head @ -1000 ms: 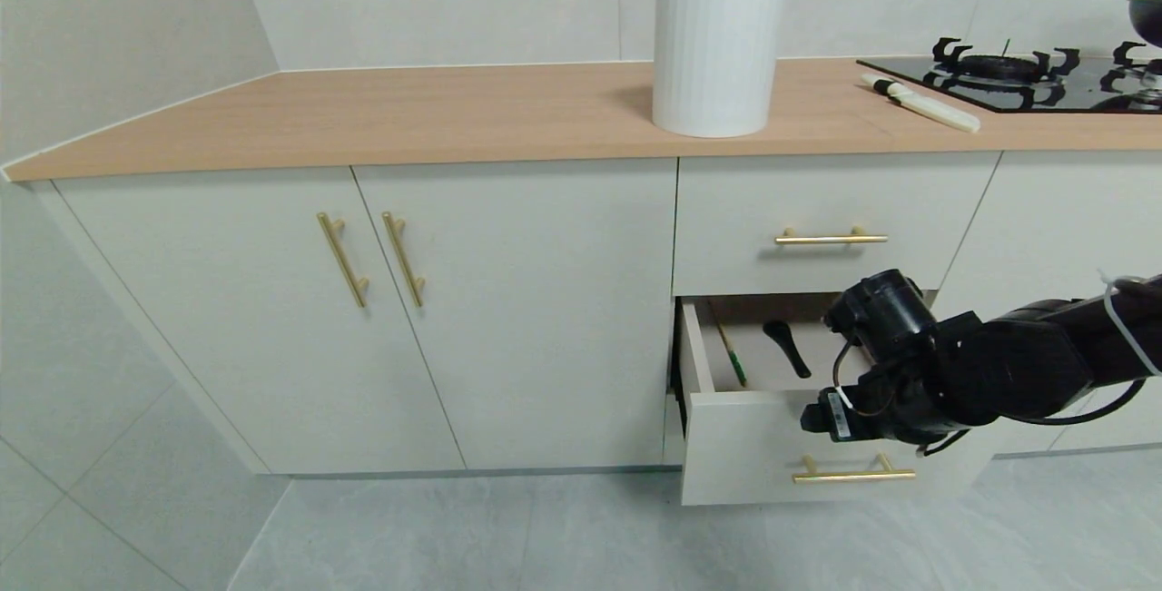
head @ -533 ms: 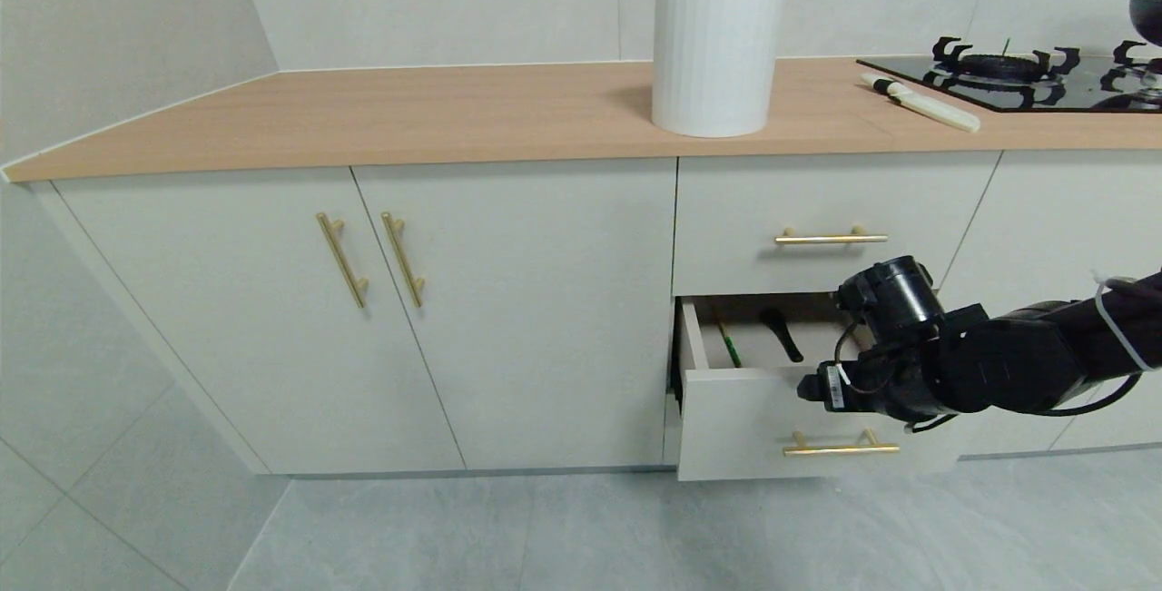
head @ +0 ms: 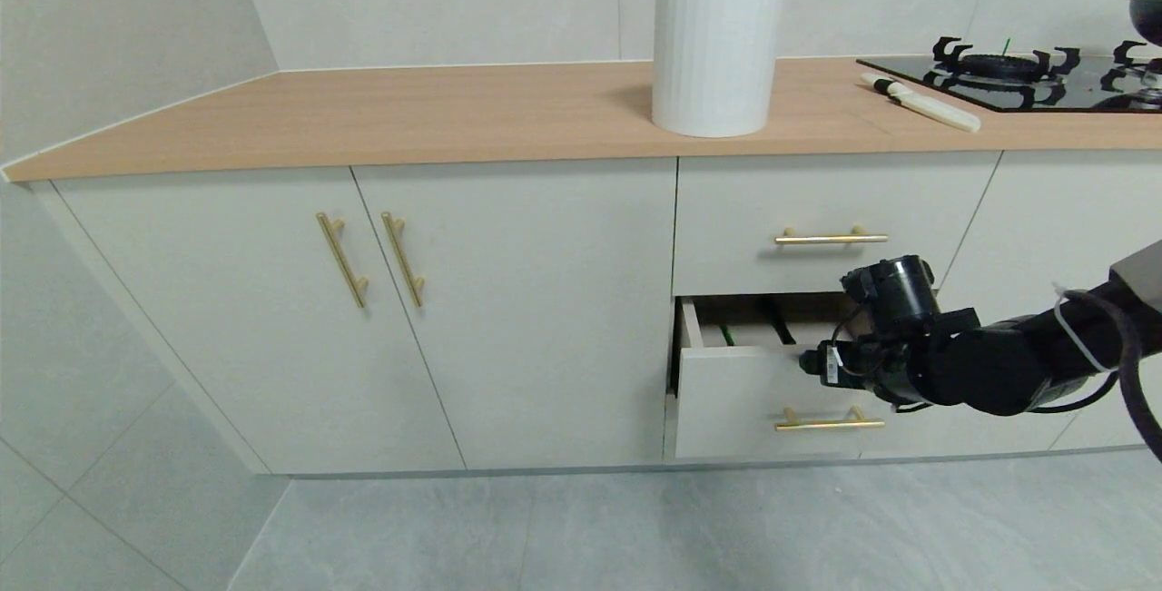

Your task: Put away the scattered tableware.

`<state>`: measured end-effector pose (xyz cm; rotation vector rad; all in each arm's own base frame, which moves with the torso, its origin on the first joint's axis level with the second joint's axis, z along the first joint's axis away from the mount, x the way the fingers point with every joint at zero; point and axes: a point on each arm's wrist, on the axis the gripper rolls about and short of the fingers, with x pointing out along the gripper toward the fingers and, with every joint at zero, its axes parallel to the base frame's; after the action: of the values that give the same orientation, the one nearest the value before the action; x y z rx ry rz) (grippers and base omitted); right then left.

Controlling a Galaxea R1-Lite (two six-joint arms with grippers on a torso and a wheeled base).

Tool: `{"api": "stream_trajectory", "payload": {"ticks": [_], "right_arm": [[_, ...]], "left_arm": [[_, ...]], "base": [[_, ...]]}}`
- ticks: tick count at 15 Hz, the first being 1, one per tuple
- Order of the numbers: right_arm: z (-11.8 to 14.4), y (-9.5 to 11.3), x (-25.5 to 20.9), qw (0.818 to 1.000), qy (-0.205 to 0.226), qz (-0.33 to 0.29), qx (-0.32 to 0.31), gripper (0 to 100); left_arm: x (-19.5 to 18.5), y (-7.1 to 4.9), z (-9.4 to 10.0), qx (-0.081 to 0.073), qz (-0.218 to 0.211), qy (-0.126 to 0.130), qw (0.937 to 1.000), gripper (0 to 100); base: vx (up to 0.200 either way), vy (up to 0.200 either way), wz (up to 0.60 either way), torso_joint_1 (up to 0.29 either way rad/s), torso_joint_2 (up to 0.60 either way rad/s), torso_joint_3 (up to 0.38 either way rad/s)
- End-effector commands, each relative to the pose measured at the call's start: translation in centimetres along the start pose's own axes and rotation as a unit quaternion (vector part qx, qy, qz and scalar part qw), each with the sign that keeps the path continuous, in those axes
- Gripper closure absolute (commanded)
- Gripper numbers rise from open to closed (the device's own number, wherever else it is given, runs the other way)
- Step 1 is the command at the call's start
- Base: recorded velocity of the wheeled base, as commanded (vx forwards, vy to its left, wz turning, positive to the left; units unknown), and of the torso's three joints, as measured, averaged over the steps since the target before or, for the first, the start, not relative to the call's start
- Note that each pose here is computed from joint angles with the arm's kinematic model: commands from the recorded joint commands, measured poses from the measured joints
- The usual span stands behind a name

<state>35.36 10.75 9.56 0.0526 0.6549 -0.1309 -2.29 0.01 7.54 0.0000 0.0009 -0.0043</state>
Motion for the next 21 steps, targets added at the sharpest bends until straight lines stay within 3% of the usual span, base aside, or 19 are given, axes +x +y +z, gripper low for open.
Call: {"api": "stream_trajectory", "payload": {"ticks": [1,6,21], "right_arm": [[-0.5,-0.2,1.5,1.000,0.000,-0.010,0.004,0],[0.0,-1.0,3.6,0.998,-0.051,-0.012,0.035,0],[0.9,-2.7,7.1,0.989,-0.108,-0.021,0.100,0]], "left_arm": [[0.0,0.0,0.0,0.000,0.000,0.000,1.0000,0],[0.0,0.0,0.0,0.000,0.000,0.000,1.0000,0],[0.0,0.0,0.0,0.000,0.000,0.000,1.0000,0]], "base": [[0.000,0.000,0.00,0.000,0.00,0.000],[0.000,0.000,0.00,0.000,0.00,0.000],[0.000,0.000,0.00,0.000,0.00,0.000]]}}
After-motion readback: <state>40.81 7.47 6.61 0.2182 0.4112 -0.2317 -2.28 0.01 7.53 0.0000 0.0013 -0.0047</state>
